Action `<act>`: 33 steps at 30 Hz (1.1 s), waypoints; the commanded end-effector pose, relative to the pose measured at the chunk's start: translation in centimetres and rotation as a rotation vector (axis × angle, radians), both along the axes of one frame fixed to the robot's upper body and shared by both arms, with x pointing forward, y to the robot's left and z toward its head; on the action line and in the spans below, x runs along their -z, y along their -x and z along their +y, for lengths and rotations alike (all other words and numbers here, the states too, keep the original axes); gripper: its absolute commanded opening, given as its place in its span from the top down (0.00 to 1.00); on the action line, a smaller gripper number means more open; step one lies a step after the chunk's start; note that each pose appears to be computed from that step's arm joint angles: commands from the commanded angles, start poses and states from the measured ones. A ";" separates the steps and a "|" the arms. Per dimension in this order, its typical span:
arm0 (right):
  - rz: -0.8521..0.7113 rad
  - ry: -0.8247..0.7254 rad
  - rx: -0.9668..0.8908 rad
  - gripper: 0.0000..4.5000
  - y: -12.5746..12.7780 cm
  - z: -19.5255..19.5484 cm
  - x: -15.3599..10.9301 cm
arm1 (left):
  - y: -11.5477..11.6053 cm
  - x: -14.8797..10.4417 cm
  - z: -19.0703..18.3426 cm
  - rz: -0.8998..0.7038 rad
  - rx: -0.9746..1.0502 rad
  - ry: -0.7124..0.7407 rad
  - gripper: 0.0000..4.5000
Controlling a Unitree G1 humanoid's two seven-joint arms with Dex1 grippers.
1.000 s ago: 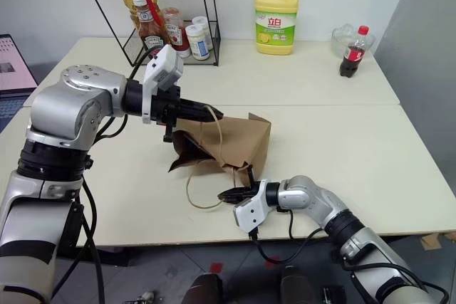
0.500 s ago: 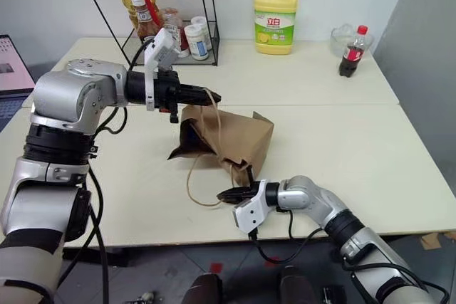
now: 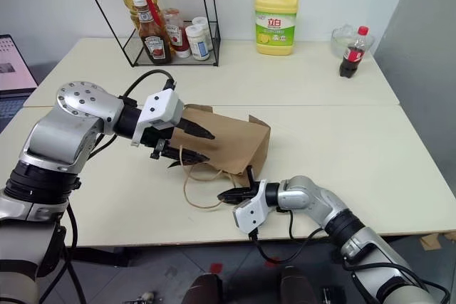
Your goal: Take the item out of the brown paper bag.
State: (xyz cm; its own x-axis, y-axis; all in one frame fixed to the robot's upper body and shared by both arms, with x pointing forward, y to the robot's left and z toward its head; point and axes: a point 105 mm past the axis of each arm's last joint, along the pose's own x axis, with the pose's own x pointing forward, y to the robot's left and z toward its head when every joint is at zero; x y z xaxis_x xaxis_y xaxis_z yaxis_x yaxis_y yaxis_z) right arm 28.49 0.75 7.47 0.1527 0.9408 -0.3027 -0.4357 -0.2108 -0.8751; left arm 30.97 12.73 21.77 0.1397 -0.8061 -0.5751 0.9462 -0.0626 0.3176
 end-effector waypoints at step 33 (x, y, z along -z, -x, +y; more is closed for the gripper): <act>-0.010 0.144 -0.044 1.00 0.9 -1.1 3.1 | -7.0 -10.4 -1.2 0.023 -0.426 0.517 1.00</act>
